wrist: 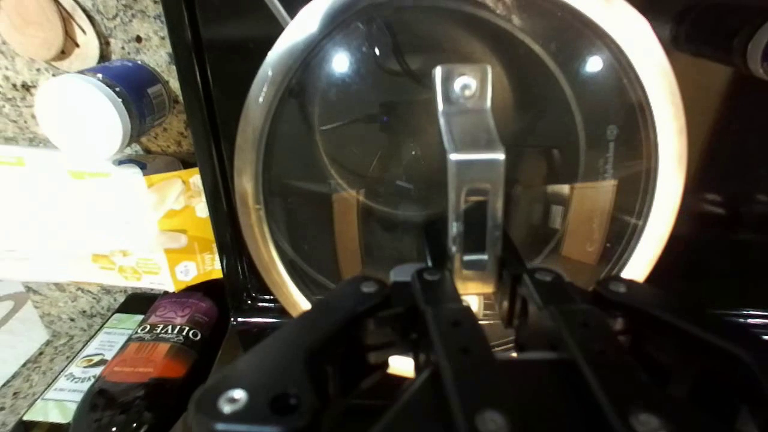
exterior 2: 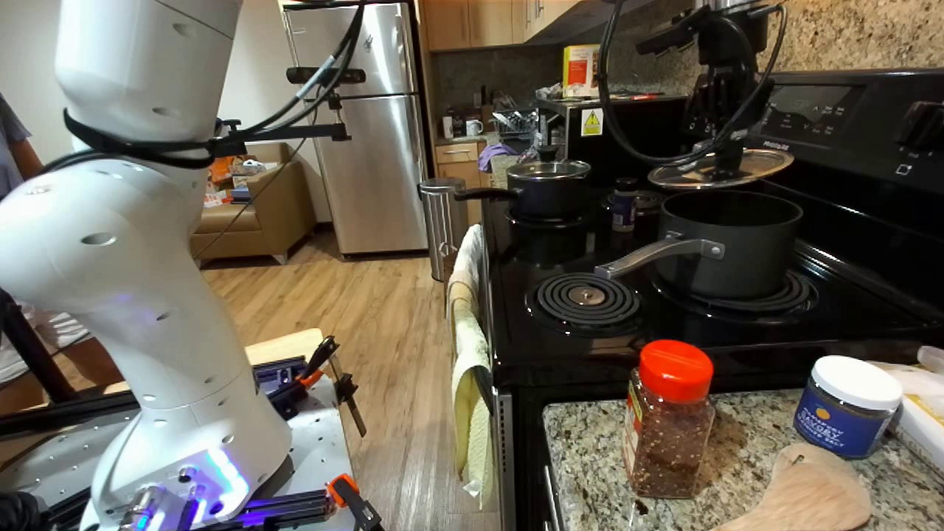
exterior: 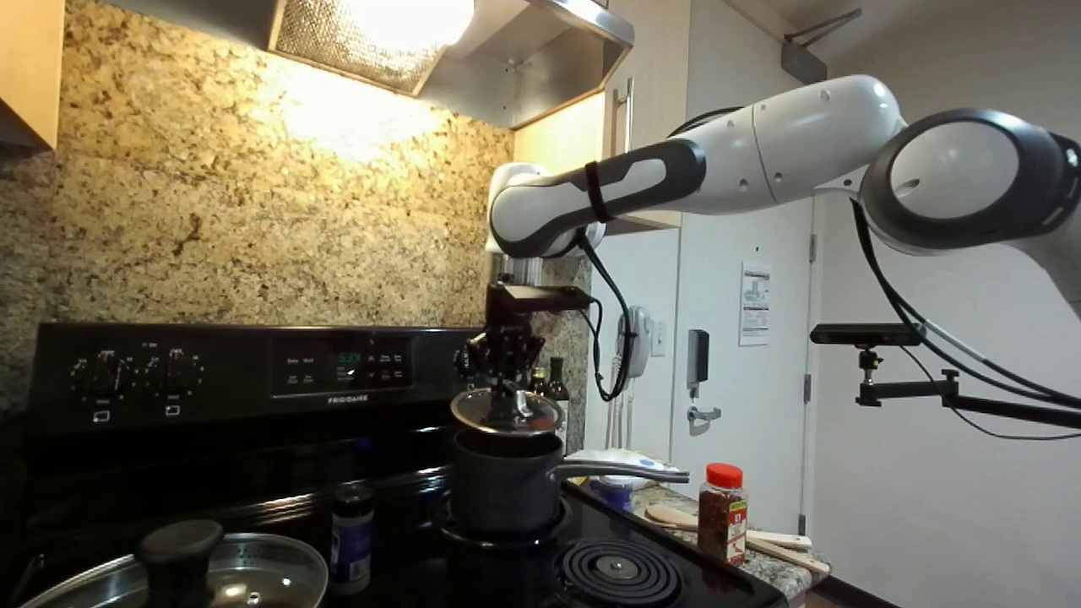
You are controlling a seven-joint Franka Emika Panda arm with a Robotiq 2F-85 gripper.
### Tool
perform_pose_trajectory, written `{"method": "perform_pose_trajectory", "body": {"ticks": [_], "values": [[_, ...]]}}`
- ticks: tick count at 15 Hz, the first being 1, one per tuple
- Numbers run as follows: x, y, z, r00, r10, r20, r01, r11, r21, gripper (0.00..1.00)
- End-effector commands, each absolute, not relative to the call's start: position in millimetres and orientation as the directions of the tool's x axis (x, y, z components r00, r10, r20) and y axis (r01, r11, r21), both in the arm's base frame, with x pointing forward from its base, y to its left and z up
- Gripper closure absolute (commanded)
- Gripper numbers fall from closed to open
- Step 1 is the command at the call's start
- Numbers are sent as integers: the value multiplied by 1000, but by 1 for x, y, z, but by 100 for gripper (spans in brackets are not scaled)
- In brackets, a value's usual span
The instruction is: Cover the grey pot with the pot on the stove
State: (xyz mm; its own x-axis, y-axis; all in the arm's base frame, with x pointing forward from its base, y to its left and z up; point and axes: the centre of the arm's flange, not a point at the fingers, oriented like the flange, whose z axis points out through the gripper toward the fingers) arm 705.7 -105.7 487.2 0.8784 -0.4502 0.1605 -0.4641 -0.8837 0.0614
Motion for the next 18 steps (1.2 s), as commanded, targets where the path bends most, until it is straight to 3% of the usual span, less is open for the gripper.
{"method": "perform_pose_trajectory", "body": {"ticks": [1,12,13,15,16,18], "values": [[715,-106,501,857,-498,128,-508,-860,51,95],[712,-103,492,859,-496,127,-505,-861,59,95],[712,-103,491,860,-495,126,-505,-861,60,78],[712,-102,487,861,-495,121,-504,-861,63,78],[713,-102,485,861,-494,119,-504,-862,64,95],[713,-102,483,862,-494,110,-502,-863,61,95]]}}
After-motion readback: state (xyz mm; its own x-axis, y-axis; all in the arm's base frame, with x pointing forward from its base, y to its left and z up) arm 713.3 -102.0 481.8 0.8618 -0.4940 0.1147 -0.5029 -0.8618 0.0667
